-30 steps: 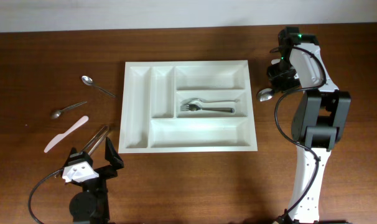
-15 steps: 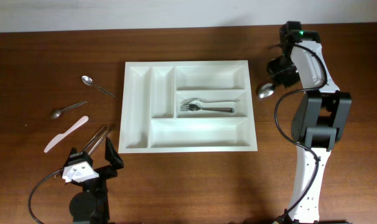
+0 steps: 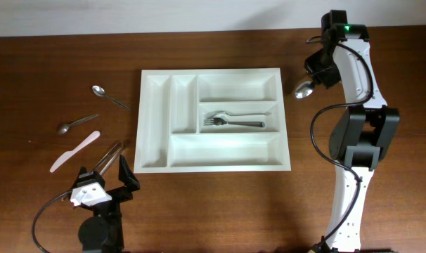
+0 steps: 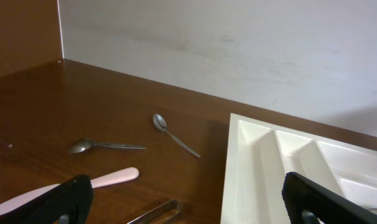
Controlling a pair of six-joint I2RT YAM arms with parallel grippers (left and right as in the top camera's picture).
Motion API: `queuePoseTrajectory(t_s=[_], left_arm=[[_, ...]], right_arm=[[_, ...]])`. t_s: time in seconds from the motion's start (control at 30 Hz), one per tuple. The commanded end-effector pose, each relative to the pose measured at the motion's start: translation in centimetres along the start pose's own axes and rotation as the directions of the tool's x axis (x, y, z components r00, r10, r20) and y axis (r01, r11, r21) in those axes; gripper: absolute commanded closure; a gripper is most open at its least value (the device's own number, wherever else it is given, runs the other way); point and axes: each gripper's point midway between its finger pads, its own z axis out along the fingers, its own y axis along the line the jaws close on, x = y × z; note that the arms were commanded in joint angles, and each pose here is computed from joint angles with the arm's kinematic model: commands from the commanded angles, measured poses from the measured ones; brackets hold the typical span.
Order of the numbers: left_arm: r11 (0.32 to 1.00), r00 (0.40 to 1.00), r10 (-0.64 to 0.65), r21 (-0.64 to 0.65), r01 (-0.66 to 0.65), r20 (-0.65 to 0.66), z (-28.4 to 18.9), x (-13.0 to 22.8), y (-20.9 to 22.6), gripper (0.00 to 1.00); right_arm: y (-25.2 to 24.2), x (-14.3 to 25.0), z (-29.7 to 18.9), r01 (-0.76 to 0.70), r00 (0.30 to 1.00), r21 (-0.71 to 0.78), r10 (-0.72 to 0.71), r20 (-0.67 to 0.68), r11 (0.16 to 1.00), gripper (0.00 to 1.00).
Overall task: Pack container
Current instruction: 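Lift the spoon and carry it over the tray's upper compartment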
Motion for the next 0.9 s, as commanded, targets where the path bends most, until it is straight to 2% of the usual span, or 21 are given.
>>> queuePoseTrajectory(t_s=[0.0,0.27,0.63,0.77,0.87], left_arm=[[1.000,1.000,0.012,0.005,-0.012,0.000,0.0,0.2,0.0,0.01],[1.000,1.000,0.012,0.005,-0.012,0.000,0.0,0.2,0.0,0.01],[1.000,1.000,0.012,0.005,-0.012,0.000,0.0,0.2,0.0,0.01],[1.000,1.000,0.012,0.005,-0.012,0.000,0.0,0.2,0.0,0.01],[1.000,1.000,0.012,0.005,-0.012,0.000,0.0,0.2,0.0,0.01]], right_arm=[[0.9,-0.2,-1.7,0.012,1.000,-0.043,-0.012,0.010,0.999,0.96],[2.7,0.3,-3.0,0.026,0.999,-0.130,-0.030,-0.031,0.991,0.96],[5.8,-1.0,-8.4,0.064,0.998,-0.264,-0.057,0.037,0.962,0.96],[7.0,0.3,-9.2,0.071,0.997,-0.298,-0.069,0.018,0.952,0.96],[8.1,2.6,-9.4,0.024,1.000,-0.303,-0.029,-0.011,0.953,0.96]])
